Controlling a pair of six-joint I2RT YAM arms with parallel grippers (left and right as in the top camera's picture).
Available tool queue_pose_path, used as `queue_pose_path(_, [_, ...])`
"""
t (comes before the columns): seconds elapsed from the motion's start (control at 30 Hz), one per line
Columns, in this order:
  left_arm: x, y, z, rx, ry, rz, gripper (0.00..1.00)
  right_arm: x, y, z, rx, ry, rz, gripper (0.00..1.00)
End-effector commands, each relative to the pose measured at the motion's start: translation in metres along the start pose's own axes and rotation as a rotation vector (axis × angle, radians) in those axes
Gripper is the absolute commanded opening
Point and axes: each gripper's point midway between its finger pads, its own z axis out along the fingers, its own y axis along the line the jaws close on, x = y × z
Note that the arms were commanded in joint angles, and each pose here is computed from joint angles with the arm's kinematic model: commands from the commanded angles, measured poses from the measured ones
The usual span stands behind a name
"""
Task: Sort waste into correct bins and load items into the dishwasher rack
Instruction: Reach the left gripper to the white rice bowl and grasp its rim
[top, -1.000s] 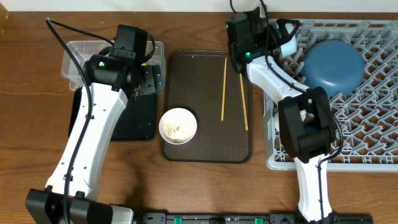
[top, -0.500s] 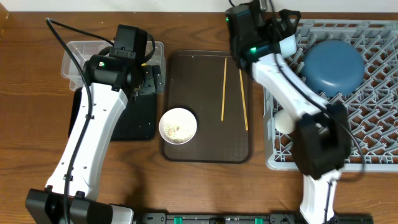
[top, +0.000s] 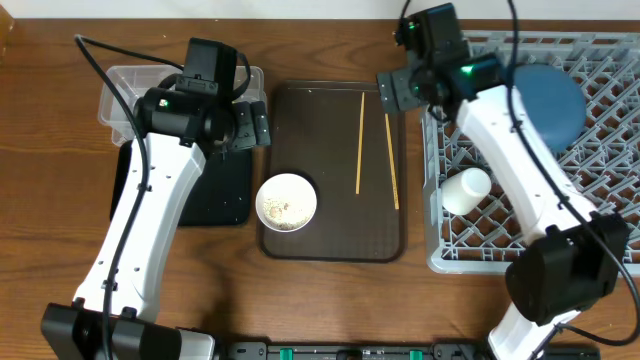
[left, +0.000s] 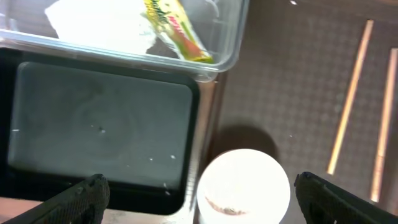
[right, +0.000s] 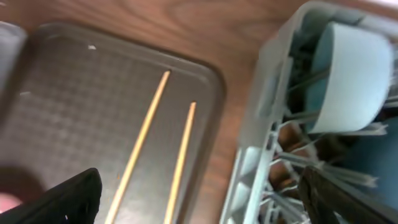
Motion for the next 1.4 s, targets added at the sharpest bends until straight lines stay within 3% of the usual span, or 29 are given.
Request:
queue_pose_path(0.0, [0.006,-0.026,-0.002,0.148,0.05,-0.007,0.98,-0.016,-0.013,-0.051,-0.122,-0.089,0.143,0.99])
queue_pose_path(0.07, [0.014,-0.045,-0.003,0.234,0.085,0.057,0.99,-0.017,-0.042,-0.07,-0.089,-0.115,0.257,0.99])
queue_pose_path(0.2, [0.03,-0.07,0.004,0.25,0.122,0.16,0.98,-0.009,-0.095,-0.1,-0.015,-0.145,0.383,0.99])
queue_pose_path(0.37, [0.056,-0.096,0.031,0.179,0.189,0.269,0.84,0.013,-0.129,-0.119,0.043,-0.116,0.455,0.99])
queue_pose_path(0.53, [0.076,-0.103,0.069,0.086,0.276,0.274,0.72,0.026,-0.13,-0.118,0.05,-0.064,0.429,0.9])
queue_pose_path(0.73, [0.093,-0.102,0.11,0.024,0.374,0.213,0.57,0.029,-0.129,-0.118,0.049,-0.05,0.432,0.88])
queue_pose_path(1.0, [0.12,-0.111,0.141,0.004,0.461,0.251,0.43,0.029,-0.129,-0.118,0.049,-0.05,0.432,0.87])
queue_pose_path(1.17, [0.128,-0.114,0.146,-0.01,0.476,0.26,0.36,0.029,-0.129,-0.118,0.049,-0.05,0.432,0.87])
queue_pose_path(1.37, [0.12,-0.104,0.148,-0.091,0.434,0.192,0.2,0.029,-0.129,-0.118,0.049,-0.05,0.432,0.87])
